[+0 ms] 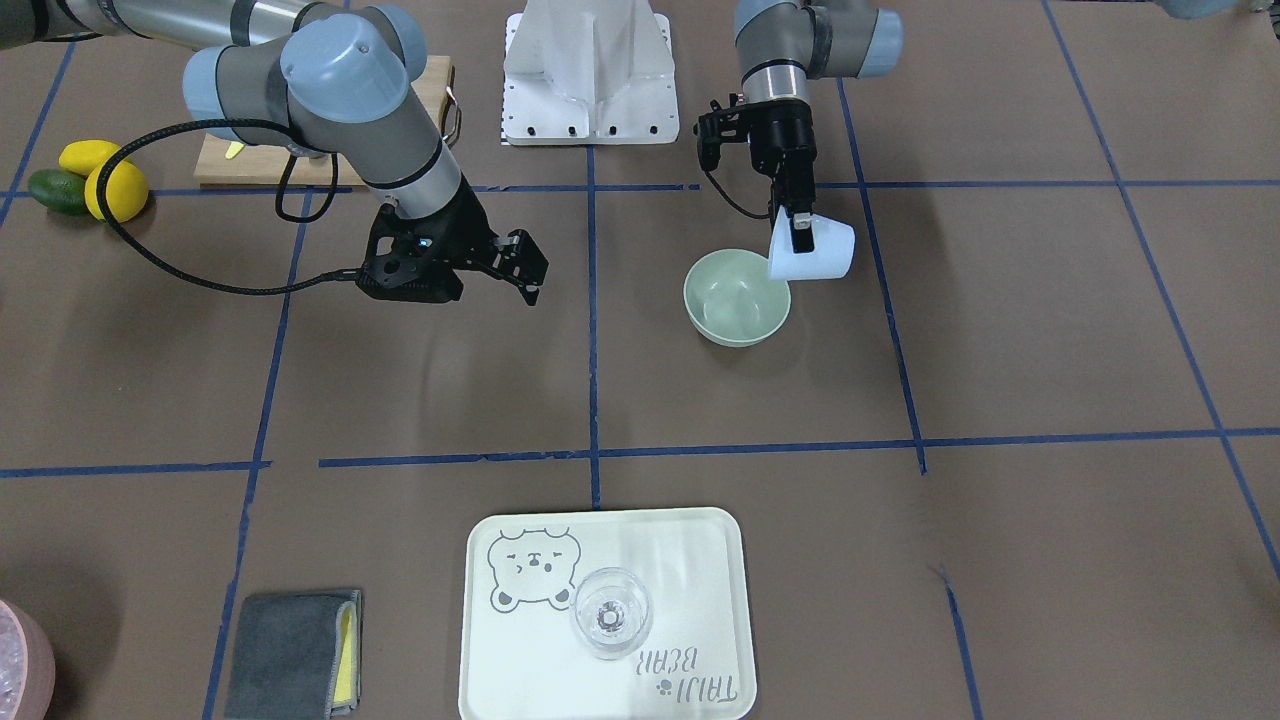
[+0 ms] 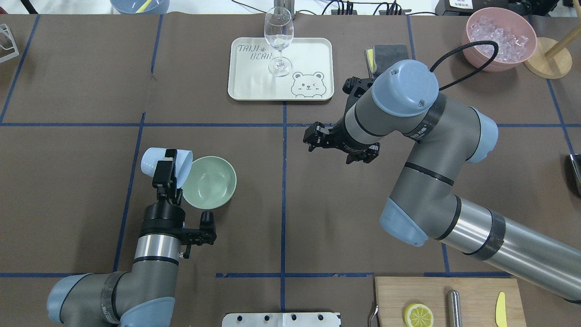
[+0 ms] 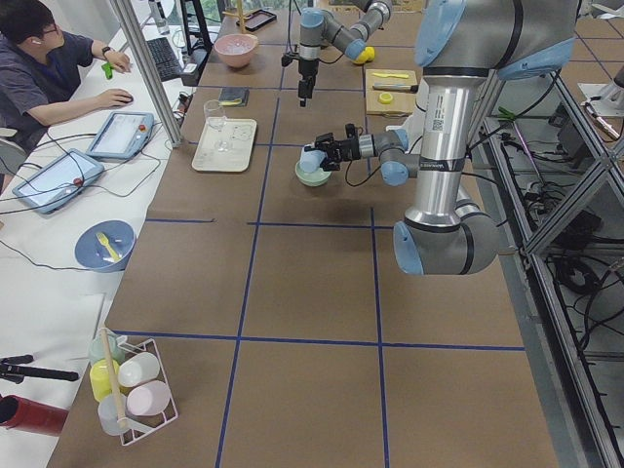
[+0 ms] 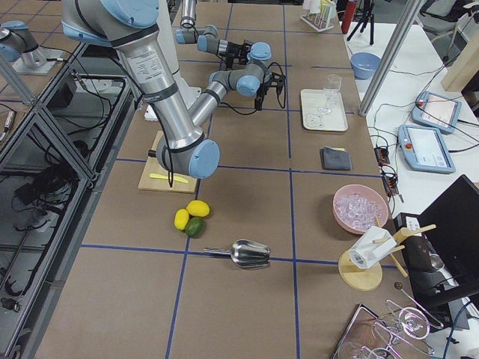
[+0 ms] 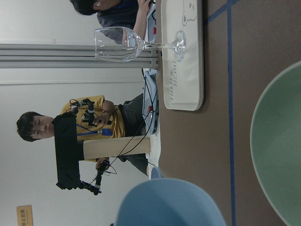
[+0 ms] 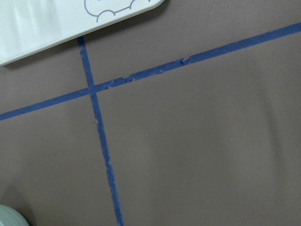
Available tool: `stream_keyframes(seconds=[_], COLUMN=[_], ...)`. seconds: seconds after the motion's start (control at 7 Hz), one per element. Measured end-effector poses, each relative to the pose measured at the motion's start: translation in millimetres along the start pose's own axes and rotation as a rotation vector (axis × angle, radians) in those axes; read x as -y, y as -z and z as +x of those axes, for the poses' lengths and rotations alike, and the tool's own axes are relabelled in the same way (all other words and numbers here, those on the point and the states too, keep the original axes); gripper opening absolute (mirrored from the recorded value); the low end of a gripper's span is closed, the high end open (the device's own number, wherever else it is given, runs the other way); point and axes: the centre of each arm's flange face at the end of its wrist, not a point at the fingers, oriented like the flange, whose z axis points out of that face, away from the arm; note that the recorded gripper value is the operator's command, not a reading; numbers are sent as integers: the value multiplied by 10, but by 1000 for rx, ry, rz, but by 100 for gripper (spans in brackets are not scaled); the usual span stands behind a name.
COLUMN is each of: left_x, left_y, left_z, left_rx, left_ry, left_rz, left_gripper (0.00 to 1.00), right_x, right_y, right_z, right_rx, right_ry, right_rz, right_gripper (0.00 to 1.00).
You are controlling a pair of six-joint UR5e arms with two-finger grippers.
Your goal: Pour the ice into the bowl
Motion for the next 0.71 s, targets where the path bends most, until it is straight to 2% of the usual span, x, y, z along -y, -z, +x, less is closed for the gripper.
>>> stream_keyframes(seconds=[0.43,0.71], left_x=[1,7], left_y=[-33,-45], left_z=[54,26], left_rx=[32,51], left_ry=[-191,-274], left_rz=[-15,-25], left_gripper=[0,0], right_x=[-5,-9], right_y=[0,3], right_z=[0,-6], right_rx=[1,2], right_ry=[1,0], right_rz=[0,-1], right_gripper=[100,100])
